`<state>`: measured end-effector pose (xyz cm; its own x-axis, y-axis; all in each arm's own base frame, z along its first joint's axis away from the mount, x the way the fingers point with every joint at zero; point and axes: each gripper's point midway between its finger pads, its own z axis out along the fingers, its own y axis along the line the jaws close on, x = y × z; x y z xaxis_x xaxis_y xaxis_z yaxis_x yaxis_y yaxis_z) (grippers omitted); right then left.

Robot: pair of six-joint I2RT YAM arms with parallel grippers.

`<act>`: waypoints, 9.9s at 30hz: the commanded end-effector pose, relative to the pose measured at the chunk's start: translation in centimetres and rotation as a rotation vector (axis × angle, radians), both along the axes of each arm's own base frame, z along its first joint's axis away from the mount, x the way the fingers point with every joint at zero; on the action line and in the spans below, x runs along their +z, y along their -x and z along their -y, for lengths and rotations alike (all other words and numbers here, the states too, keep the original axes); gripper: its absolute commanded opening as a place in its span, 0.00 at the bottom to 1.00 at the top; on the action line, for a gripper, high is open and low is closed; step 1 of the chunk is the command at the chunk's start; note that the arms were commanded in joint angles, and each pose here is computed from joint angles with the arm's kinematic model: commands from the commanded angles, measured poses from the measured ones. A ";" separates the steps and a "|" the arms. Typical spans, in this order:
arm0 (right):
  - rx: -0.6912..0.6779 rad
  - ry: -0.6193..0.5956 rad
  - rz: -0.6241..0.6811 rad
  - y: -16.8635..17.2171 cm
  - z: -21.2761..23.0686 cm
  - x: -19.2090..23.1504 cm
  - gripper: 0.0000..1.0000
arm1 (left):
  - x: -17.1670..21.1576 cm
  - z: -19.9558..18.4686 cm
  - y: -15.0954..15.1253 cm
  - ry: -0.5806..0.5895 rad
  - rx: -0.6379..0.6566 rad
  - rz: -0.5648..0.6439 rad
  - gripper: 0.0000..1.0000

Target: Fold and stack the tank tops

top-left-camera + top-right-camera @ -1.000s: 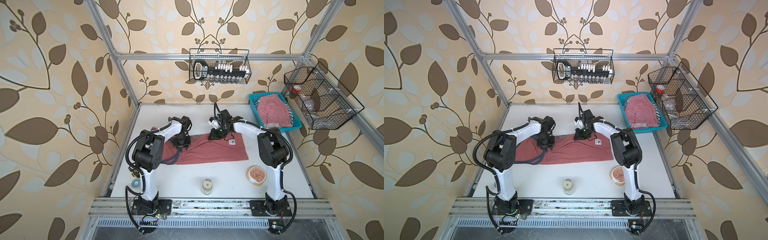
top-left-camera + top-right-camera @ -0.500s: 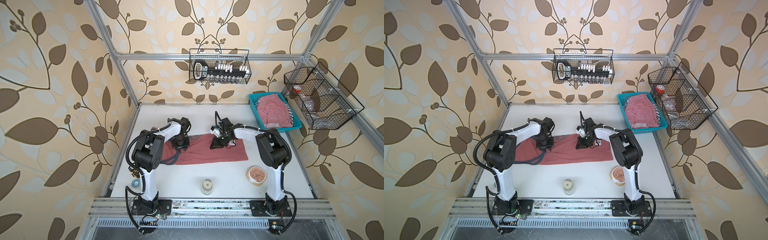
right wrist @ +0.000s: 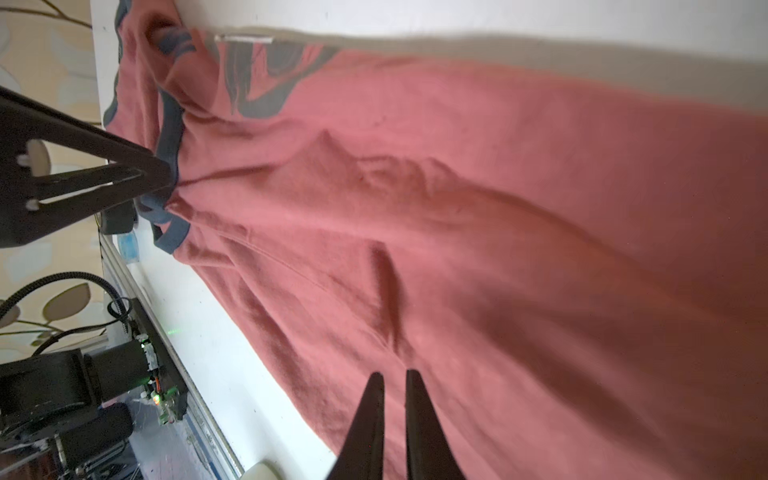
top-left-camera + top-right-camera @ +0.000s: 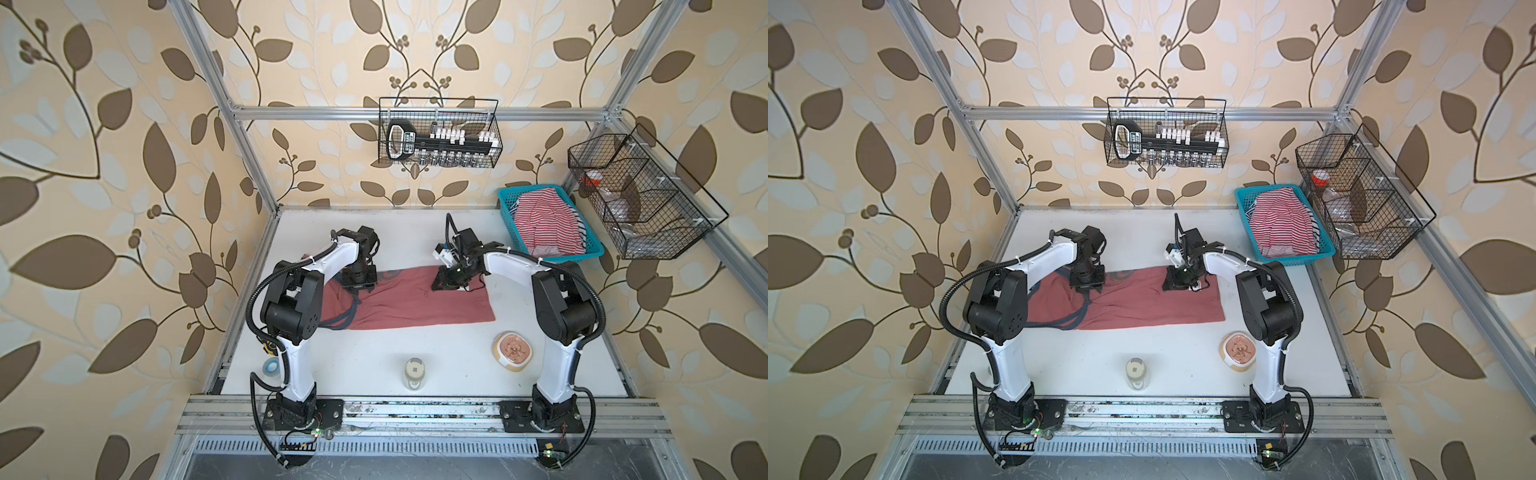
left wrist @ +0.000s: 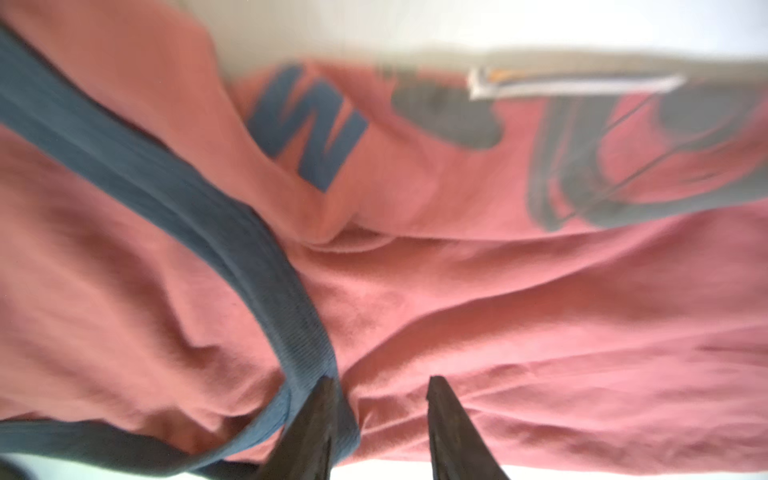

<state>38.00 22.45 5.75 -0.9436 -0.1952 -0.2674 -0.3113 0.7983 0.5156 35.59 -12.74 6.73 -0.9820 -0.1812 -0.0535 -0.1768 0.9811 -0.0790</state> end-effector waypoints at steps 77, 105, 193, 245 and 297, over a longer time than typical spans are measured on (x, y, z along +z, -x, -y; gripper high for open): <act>-0.013 -0.091 -0.255 13.5 -6.8 -4.1 0.13 | 9.3 13.3 -30.8 0.794 0.115 0.730 0.45; -0.016 0.141 -0.106 16.8 3.2 -1.1 0.37 | 7.6 4.2 10.2 0.238 -0.058 0.136 0.46; 0.004 -0.011 0.060 13.2 -1.2 5.1 0.00 | 2.0 4.7 17.4 0.241 0.164 0.101 0.00; -0.219 -0.405 -0.034 -18.4 -5.9 2.6 0.12 | 1.3 0.1 -15.8 0.430 0.205 0.129 0.13; -0.169 -0.127 -0.056 -5.4 2.3 -1.6 0.44 | 4.6 -1.3 -5.1 0.347 0.203 0.148 0.47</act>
<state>47.23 20.76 7.85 -0.9541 0.1160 -0.2761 -0.1177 0.7024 0.7020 44.04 -10.23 10.65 -0.8606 -0.5070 -0.0481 -0.4185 0.7578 -0.5006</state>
